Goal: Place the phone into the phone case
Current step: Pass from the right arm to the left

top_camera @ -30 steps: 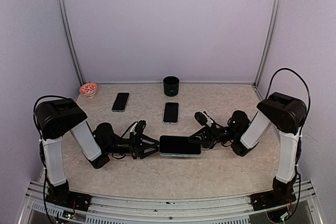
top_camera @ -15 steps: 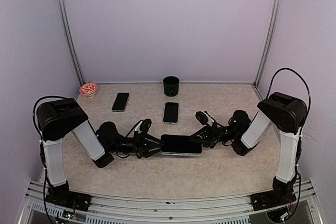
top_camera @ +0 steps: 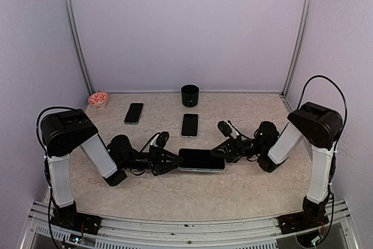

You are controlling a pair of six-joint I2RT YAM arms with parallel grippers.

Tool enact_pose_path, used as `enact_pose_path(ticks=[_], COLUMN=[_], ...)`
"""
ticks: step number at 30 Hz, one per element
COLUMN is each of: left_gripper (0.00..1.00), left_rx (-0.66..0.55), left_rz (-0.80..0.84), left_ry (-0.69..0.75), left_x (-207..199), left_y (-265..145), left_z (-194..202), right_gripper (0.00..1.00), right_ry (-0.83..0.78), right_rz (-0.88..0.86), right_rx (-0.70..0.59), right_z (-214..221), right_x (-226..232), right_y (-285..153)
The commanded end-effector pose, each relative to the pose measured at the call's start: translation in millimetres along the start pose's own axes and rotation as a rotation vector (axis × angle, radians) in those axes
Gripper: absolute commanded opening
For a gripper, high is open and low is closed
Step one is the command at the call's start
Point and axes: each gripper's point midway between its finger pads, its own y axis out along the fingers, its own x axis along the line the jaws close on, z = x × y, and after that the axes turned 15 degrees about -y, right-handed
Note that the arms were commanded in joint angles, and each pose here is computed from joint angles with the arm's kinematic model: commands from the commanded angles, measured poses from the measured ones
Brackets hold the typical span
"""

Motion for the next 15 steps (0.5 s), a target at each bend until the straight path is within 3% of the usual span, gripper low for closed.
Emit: enact_pose_path(ticks=[1,8,15], left_gripper=[0.15,0.04,0.00], left_rx=[0.043,-0.009,-0.087], left_rz=[0.216,0.175,0.051], left_ry=[0.225,0.181,0.195], left_x=[-62,-50,-28], left_y=[0,-6,-12], left_z=[14,5,-8], right_gripper=[0.22,0.42,0.45], right_ry=[-0.194,-0.216,-0.252], right_rz=[-0.025,0.099,0.137], right_rx=[0.005,0.066,0.105], right_z=[-12,-10,-10], right_x=[21,5,11], right_y=[5,5,3])
